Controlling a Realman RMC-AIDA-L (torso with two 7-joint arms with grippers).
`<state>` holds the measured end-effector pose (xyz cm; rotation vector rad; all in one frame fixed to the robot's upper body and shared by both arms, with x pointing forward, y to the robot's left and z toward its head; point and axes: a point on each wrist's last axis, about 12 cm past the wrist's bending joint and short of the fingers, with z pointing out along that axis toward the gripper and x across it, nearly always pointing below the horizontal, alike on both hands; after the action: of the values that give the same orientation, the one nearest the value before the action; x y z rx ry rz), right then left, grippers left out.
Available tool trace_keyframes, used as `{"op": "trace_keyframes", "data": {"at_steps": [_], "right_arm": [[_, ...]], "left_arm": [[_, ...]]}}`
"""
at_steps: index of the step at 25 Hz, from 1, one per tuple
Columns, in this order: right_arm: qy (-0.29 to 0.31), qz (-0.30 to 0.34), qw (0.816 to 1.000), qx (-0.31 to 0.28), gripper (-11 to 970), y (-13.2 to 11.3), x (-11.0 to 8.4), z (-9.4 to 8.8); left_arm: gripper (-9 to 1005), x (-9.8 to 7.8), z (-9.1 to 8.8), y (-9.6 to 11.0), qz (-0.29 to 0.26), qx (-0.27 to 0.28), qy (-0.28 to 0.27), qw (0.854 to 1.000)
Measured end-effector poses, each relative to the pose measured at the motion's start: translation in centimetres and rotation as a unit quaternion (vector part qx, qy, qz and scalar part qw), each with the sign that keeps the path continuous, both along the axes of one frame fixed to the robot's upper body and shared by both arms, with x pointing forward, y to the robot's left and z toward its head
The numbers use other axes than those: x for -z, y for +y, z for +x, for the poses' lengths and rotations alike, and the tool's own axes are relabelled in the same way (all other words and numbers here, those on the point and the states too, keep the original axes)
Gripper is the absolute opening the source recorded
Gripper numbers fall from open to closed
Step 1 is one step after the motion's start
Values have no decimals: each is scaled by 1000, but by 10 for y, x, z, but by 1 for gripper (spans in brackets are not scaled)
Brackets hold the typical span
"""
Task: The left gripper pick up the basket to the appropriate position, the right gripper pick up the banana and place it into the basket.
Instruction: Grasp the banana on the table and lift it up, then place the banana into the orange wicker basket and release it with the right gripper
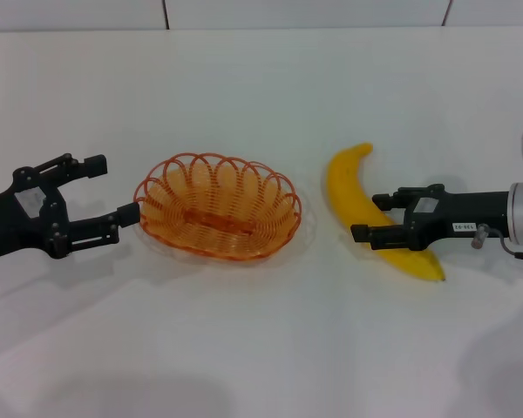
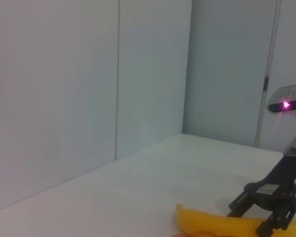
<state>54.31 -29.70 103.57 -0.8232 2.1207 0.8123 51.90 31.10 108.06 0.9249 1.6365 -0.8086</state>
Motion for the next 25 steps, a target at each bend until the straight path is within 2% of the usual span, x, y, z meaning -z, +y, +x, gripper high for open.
{"op": "trace_keyframes", "data": {"at_steps": [6,14,19,25], "right_arm": [[27,12,999,22,788,-2,-1,1],[36,24,999,23,575,-1,-4,1],[37,29,999,27,478,-1,-5,2],[23,41,998,37,478,-6,-12,5]], "left_arm": [[890,0,0,0,0,0,0,1000],[890,0,-1,1,-1,1,2,1000],[890,0,-2,1,-3,4,3,1000],[890,1,-3,3,-2,3,5,1000]]}}
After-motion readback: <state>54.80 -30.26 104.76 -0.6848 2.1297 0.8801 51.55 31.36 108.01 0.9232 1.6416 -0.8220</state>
